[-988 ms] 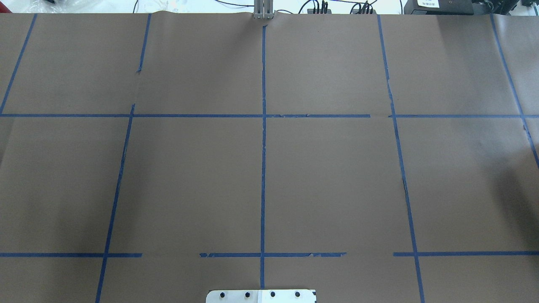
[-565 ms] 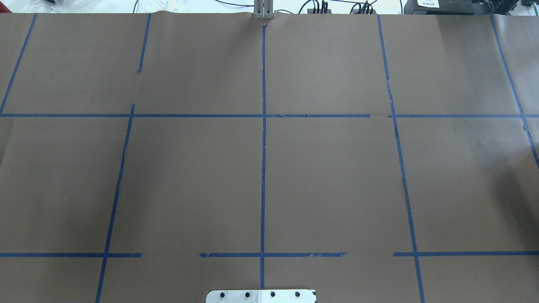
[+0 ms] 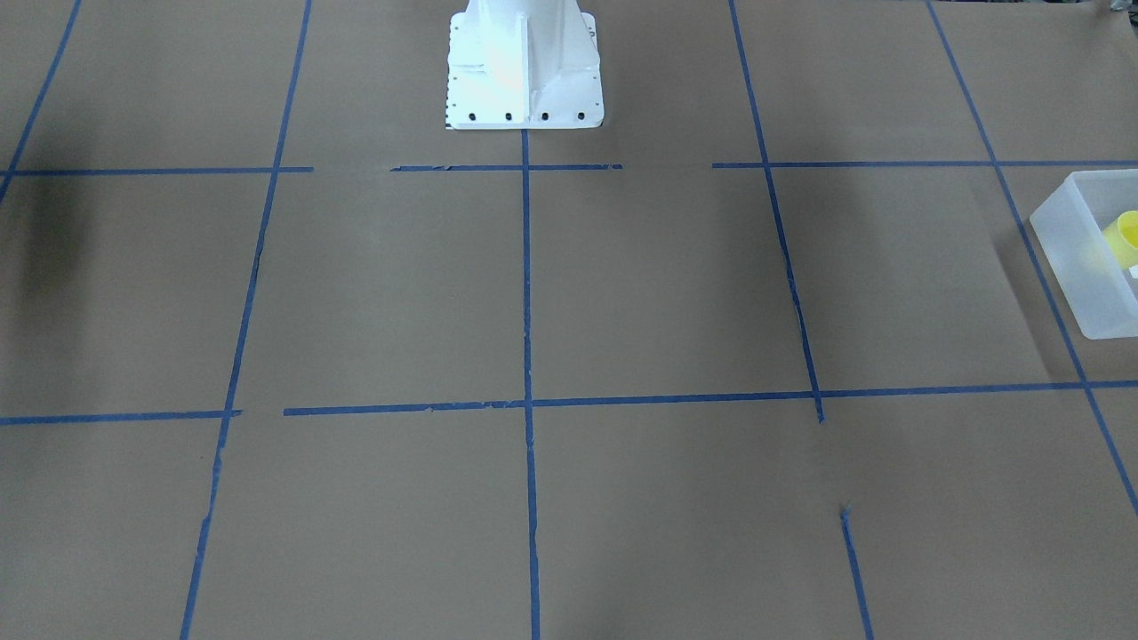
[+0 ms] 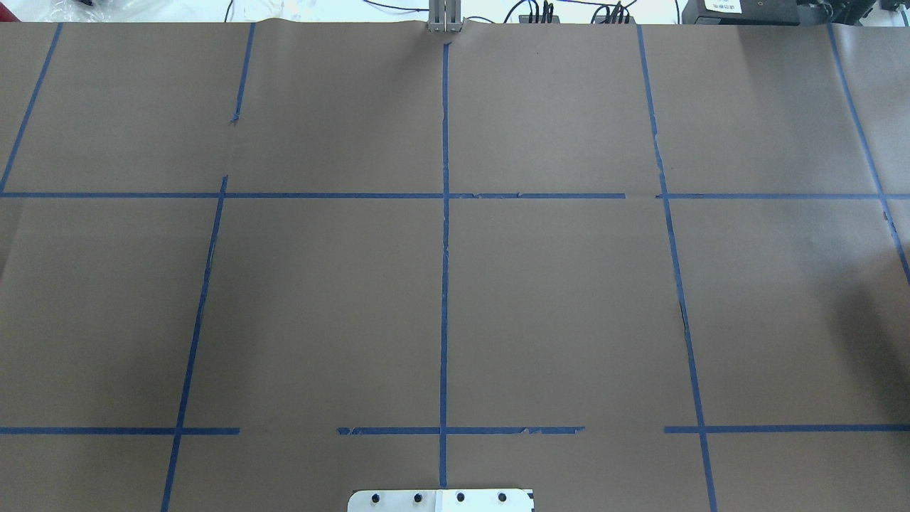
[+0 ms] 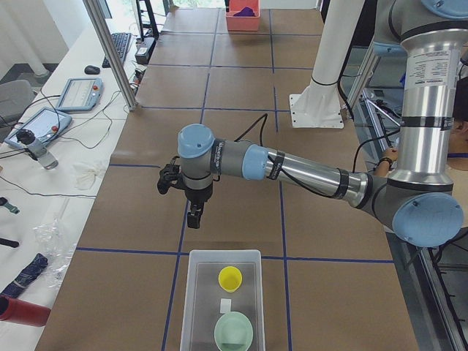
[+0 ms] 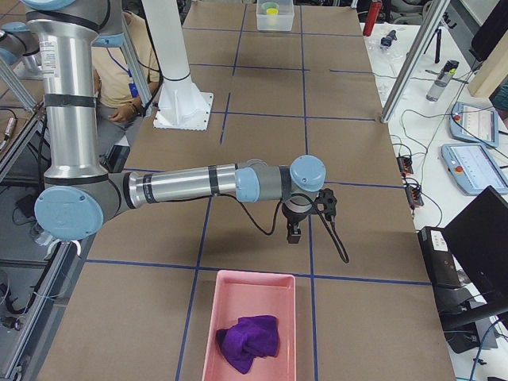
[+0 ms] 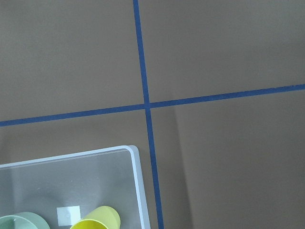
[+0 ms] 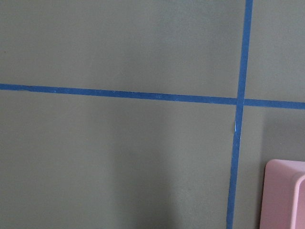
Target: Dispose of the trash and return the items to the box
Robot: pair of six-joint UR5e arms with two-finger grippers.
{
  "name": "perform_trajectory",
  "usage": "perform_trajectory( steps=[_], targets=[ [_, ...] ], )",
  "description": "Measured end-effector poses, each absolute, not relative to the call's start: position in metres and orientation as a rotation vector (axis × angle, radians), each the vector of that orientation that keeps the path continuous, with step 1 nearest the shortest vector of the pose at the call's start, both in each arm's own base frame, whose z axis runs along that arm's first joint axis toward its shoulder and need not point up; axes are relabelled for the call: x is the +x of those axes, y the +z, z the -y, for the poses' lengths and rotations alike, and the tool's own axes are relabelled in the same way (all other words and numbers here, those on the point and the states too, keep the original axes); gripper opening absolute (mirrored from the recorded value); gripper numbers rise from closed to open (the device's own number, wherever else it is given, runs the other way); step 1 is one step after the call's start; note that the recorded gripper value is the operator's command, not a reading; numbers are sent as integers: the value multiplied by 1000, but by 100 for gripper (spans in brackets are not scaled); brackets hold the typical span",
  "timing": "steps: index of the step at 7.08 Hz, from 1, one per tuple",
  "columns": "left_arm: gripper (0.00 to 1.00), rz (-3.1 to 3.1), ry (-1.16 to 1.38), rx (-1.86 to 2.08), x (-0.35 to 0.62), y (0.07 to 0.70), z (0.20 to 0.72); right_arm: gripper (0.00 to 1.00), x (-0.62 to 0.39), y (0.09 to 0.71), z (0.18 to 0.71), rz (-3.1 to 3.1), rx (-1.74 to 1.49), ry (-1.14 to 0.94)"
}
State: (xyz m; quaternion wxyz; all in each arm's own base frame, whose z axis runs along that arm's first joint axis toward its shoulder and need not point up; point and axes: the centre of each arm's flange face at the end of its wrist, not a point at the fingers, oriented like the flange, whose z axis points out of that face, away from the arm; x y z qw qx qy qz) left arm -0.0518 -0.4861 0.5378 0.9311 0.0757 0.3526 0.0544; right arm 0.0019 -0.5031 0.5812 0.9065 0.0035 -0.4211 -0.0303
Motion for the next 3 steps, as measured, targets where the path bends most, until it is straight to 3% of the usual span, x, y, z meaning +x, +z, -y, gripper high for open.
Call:
perform_trajectory(
  steps=[3],
  targets=[
    [100,-693,238,215,-53,533,485,100,2,582,503,869,6,-62]
  ],
)
